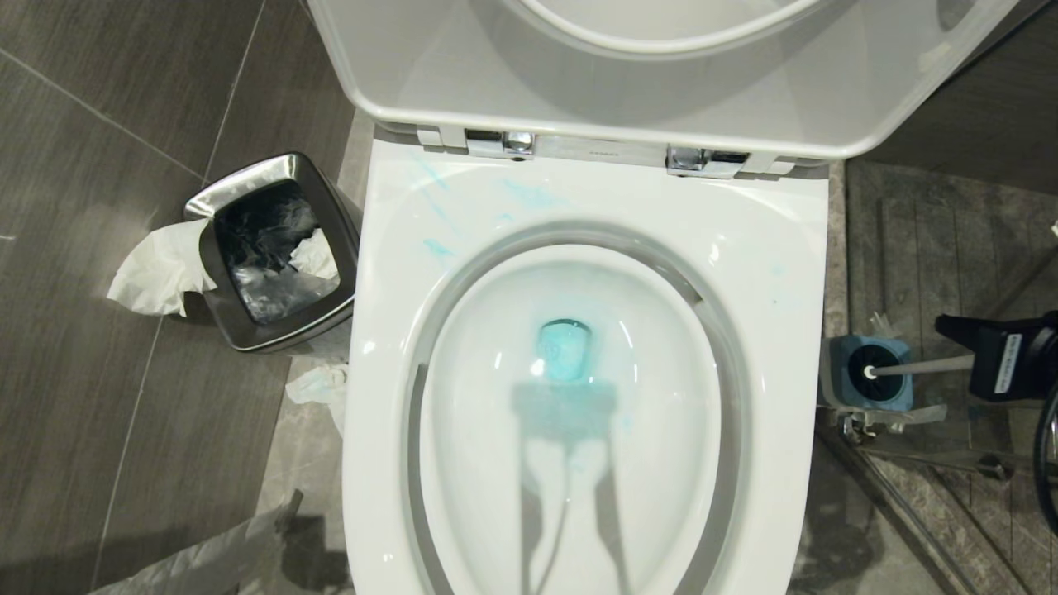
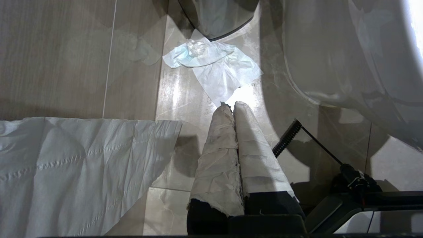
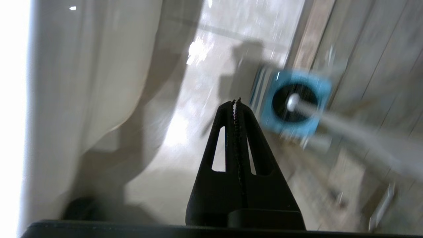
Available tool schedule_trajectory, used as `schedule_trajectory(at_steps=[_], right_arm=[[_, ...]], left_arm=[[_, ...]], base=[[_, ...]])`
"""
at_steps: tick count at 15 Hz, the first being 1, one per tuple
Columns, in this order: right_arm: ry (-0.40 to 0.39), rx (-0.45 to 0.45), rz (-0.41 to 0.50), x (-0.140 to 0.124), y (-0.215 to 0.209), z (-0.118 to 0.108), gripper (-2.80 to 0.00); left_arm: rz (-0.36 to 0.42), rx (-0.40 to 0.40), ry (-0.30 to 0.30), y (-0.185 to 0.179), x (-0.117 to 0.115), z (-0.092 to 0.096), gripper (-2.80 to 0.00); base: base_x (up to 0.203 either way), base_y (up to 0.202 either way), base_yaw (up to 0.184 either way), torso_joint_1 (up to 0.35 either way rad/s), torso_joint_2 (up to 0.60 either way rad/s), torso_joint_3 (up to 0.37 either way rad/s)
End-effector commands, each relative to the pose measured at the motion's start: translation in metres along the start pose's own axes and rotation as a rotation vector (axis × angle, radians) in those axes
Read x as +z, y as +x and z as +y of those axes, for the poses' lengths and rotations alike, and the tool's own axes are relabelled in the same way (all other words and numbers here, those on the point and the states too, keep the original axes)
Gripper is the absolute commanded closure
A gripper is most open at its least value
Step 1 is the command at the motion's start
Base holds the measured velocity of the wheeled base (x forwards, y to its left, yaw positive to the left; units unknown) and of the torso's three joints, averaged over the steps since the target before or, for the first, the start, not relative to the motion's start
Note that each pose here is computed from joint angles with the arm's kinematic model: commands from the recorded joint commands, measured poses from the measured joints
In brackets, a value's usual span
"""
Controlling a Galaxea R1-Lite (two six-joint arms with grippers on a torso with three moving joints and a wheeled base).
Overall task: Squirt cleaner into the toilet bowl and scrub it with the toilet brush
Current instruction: Scrub the toilet bowl
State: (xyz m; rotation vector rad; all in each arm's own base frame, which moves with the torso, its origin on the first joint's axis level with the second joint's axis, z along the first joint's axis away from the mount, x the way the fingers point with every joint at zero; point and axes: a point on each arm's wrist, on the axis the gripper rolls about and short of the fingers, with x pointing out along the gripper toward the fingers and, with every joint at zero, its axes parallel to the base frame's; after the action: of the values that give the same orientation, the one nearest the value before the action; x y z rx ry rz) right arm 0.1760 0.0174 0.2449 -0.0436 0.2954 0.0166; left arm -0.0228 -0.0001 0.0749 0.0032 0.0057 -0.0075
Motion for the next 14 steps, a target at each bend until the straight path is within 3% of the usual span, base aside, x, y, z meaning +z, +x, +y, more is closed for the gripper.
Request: schedule_trajectory(at_steps=[1,9,14], right_arm=[[0.079,0.006,0.031,0.007,-0.028,-0.002,0.00],[0.063,0.013,0.287,-0.031,-0.080,-0.005,0.00],[0.034,0.021,0.443,-0.092,-0.094,-0.005,0.00]], left_arm=[[0.005,0.000,0.000,0.000,-0.001,0.000,0.00],[0.005,0.000,0.000,0.000,-0.001,0.000,0.00],[0.003,0.000,0.000,0.000,0.000,0.000,0.00]], base=[[0.000,0.000,0.000,0.000,0.00,0.000],[0.000,0.000,0.000,0.000,0.00,0.000],[0.000,0.000,0.000,0.000,0.00,0.000]])
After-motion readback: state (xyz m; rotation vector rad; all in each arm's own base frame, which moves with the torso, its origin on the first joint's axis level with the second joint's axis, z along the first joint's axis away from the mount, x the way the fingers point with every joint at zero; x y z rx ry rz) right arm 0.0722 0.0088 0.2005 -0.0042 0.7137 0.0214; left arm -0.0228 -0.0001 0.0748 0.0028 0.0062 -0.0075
